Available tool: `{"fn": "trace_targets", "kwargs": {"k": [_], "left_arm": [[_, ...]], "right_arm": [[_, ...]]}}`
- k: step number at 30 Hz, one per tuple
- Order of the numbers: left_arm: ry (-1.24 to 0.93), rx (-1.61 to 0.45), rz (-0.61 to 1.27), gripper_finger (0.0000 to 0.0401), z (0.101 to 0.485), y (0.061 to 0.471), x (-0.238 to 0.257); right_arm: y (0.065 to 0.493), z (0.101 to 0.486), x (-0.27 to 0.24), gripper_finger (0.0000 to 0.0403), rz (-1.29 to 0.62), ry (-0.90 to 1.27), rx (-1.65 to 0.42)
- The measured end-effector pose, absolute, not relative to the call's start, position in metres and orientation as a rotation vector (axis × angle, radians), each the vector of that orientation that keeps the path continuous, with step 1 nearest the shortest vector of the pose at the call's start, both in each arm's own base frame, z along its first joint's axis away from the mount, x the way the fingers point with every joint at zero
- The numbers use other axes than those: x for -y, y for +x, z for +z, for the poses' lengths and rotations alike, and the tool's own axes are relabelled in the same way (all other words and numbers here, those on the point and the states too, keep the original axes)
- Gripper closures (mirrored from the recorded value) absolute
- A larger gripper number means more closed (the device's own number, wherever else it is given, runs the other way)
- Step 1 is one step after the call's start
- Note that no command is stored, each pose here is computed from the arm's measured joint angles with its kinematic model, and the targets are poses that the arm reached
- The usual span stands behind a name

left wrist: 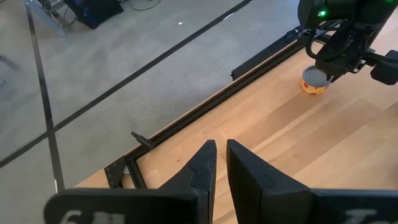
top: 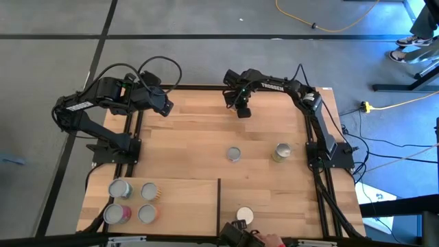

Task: Pick and place cans onto a shelf
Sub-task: Put the canned pineapple ring on the shelf

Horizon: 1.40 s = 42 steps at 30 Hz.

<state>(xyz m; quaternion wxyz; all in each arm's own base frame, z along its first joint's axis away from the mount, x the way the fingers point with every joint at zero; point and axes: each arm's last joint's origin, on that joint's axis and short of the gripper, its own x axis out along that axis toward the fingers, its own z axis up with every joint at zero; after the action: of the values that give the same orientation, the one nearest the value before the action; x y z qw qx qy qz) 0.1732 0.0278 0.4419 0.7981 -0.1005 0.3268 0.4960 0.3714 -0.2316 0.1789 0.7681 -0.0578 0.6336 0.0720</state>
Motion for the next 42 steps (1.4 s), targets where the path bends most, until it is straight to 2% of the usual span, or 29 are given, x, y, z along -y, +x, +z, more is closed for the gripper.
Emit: {"fn": "trace_targets", "kwargs": {"k": [6,18,42], "left_arm": [[-0.216,-0.701,1.065,0.0369,0.4420,0.1732,-0.0278],[-0.216,-0.701,1.065,0.0369,0.4420,0.1732,-0.0277],[-0.216,-0.702,1.065,0.0369,0.4419,0.1732,-0.0278]], "right_arm": [[0.3717,0.1785,0.2318,0.0397,0.155,-0.125,-1.374],[0.3715,0.1781,0.2317,0.0336,0.155,-0.121,-1.377],[0.3717,0.1787,0.2336,0.0331,0.112,-0.162,-1.404]]}}
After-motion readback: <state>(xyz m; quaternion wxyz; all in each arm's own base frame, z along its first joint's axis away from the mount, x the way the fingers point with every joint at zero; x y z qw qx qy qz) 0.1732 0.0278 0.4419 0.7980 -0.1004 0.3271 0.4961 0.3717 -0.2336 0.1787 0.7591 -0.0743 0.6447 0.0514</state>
